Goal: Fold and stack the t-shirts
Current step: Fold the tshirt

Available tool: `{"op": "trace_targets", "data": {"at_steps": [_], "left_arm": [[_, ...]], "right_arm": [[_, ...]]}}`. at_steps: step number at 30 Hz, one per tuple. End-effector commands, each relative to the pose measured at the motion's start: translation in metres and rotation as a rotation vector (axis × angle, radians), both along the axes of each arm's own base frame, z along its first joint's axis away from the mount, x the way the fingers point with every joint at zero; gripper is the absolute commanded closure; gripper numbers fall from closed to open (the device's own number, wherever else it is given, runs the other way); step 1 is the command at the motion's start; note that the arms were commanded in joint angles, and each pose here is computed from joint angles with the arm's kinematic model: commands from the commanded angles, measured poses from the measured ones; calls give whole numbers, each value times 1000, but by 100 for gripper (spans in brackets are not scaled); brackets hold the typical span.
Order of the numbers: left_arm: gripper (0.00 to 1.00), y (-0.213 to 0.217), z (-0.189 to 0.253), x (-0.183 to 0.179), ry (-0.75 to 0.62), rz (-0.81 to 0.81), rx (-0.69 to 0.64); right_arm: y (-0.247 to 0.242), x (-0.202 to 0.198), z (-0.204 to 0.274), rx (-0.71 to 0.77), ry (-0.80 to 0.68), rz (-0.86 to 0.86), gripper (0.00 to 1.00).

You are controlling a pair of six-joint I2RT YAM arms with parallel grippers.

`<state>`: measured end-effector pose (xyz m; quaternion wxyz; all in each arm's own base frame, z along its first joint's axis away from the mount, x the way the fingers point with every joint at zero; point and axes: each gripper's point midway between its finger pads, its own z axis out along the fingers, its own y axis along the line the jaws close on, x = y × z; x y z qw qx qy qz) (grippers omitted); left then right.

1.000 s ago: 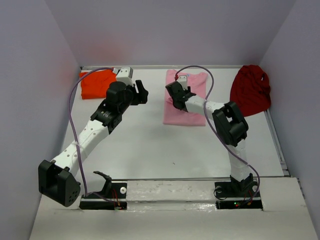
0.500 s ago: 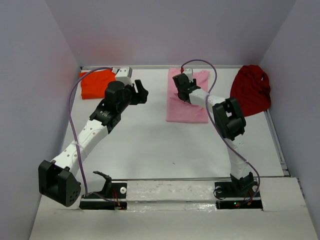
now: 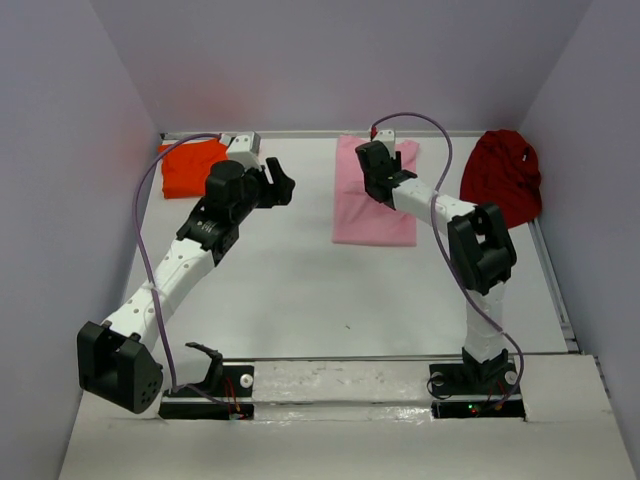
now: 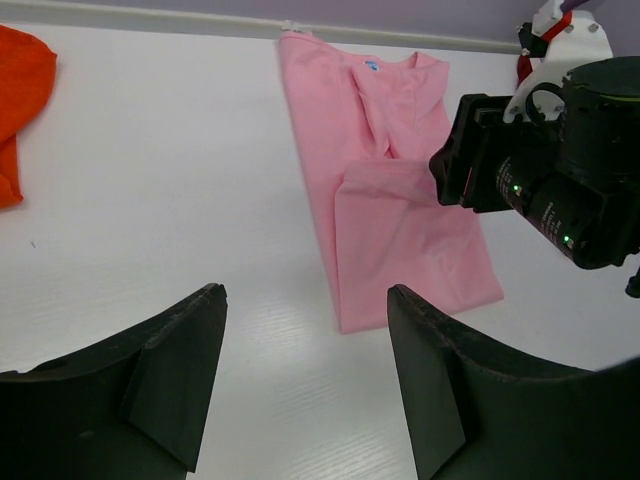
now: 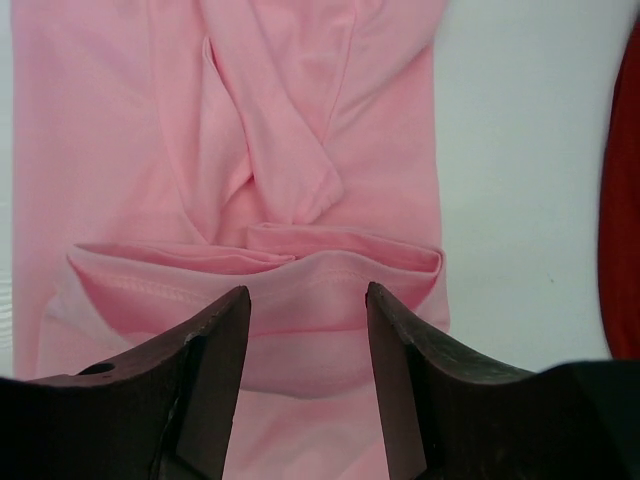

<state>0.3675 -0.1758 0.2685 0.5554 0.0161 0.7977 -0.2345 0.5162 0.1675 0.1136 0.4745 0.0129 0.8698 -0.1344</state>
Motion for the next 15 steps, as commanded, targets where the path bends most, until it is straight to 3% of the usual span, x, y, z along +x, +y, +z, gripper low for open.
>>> {"op": "trace_targets", "data": {"at_steps": [1, 8, 15], "left_arm": [[25, -2, 16, -2, -55, -21, -37], [26, -1, 13, 0, -46, -21, -38], [26, -3, 12, -1, -45, -33, -43]], "right_arm": [[6, -9, 28, 69, -64, 6, 45], [7, -30, 27, 85, -54, 24, 44], [16, -25, 10, 84, -33, 69, 44]]}}
